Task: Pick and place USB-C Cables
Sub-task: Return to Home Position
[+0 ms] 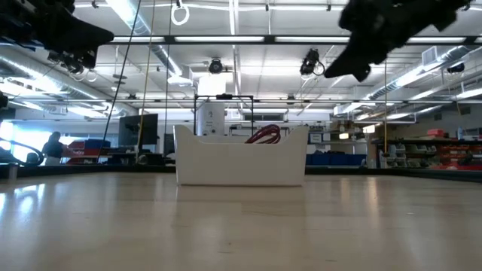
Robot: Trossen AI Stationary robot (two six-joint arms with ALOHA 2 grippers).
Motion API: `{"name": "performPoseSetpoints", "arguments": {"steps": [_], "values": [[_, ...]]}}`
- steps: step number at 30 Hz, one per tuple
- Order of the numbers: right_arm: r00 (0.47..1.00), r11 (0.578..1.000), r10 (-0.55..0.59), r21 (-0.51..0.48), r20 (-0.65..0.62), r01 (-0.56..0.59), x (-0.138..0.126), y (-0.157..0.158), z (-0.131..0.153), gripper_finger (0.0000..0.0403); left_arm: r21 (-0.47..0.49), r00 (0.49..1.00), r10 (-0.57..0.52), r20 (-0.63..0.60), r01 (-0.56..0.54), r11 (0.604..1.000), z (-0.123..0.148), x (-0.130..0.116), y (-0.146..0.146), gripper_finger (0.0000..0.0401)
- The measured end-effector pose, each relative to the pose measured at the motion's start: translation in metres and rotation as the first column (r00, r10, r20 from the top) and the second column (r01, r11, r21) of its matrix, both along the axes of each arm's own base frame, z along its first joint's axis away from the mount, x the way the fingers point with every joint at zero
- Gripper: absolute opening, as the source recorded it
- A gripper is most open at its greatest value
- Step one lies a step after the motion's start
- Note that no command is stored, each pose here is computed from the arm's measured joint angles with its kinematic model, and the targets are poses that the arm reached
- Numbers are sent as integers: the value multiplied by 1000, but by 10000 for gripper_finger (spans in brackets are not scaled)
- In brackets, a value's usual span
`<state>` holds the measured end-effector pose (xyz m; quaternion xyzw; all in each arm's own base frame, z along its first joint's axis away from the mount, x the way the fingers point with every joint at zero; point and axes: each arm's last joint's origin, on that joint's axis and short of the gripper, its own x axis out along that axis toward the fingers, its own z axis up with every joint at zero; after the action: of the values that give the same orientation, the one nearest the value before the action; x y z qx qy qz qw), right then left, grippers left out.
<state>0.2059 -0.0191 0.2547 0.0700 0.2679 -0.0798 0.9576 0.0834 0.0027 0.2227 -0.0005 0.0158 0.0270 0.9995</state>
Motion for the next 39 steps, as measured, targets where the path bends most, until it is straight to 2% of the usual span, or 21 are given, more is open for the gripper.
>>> {"name": "performPoseSetpoints", "arguments": {"steps": [4,9,14,18,22,26,31,34,39], "values": [[996,1000,-3,25,85,0,-29,8,-21,2,-17,1000,0,-14,-1,1000,-4,-7,0,3],[973,999,27,22,229,-33,-52,14,-47,2,-26,1000,0,17,1,1000,-2,-7,0,3],[912,996,82,-13,401,-84,-68,18,-69,2,-14,996,-13,89,14,1000,-18,3,0,4],[864,993,116,-29,489,-117,-77,19,-87,2,-16,991,0,133,2,1000,-30,8,1,6],[866,989,145,-53,479,-137,-80,20,-92,2,-27,976,4,217,2,1000,-31,10,1,7],[840,984,177,-106,513,-143,-80,20,-88,2,-37,961,4,275,7,999,-34,11,1,7],[816,975,217,-160,536,-154,-80,20,-84,3,-54,963,-19,267,35,998,-34,11,0,8],[808,974,219,-166,548,-151,-80,20,-82,3,-48,967,-58,248,72,996,-36,12,-2,6],[803,974,221,-171,553,-150,-80,20,-82,3,-32,980,-63,186,70,997,-42,13,-2,11]]}}
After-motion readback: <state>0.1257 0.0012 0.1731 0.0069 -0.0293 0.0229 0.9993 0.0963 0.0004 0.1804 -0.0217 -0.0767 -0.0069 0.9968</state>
